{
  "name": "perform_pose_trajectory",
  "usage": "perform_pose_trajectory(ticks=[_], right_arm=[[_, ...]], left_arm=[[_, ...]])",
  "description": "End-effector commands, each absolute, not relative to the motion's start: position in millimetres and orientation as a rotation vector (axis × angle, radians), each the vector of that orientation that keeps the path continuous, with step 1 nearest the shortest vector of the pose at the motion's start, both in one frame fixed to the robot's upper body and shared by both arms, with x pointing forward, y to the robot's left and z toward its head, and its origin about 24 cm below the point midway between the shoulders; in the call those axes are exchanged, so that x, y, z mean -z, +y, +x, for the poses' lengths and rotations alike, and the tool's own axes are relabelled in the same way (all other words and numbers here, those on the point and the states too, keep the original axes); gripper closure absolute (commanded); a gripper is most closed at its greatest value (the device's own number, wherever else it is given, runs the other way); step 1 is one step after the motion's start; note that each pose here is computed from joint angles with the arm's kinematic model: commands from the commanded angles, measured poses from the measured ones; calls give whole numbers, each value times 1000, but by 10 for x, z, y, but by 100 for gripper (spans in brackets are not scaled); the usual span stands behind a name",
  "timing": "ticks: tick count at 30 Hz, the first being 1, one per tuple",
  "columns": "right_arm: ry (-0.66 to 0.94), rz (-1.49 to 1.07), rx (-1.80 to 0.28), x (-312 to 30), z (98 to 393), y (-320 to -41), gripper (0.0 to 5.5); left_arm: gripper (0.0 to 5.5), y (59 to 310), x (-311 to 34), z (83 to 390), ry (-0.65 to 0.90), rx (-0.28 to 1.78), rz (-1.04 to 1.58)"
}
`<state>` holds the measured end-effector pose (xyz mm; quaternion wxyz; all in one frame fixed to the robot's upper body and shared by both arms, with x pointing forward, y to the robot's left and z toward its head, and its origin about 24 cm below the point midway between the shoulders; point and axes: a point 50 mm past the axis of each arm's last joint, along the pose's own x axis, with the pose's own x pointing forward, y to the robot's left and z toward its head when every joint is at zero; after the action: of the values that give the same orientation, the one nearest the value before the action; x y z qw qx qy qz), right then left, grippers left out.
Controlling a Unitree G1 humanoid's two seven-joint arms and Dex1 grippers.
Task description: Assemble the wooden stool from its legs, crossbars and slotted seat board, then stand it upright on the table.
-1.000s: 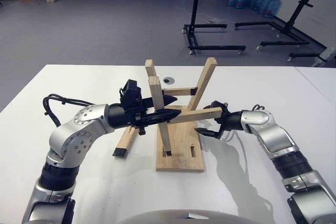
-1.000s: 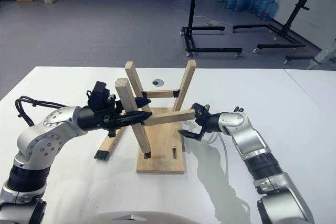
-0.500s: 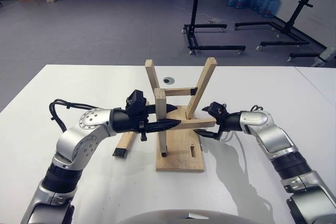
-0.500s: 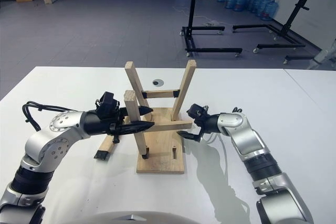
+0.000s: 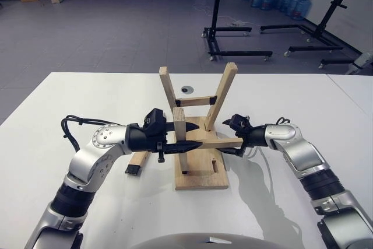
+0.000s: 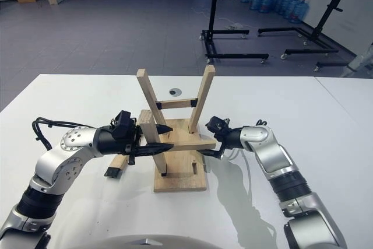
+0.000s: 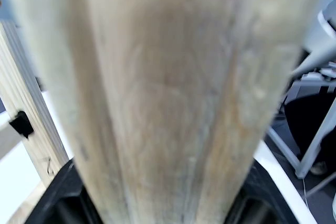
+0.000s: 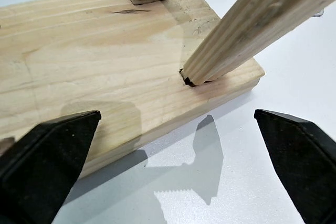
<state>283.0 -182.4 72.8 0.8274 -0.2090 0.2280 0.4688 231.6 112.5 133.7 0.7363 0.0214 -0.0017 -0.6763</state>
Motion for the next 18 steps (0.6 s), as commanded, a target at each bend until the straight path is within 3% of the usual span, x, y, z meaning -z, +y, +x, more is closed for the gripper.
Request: perform_pose_trajectory(ticks=[1,18], right_arm=[[487,-442,-1005,-710,2803,-1790,10],[512,-373,-1015,-545,2600,-1646,10]], left_arm=[[346,1152,-1219,2298,62,1484,126],[346,1111,-690,2074,323,1577,339]])
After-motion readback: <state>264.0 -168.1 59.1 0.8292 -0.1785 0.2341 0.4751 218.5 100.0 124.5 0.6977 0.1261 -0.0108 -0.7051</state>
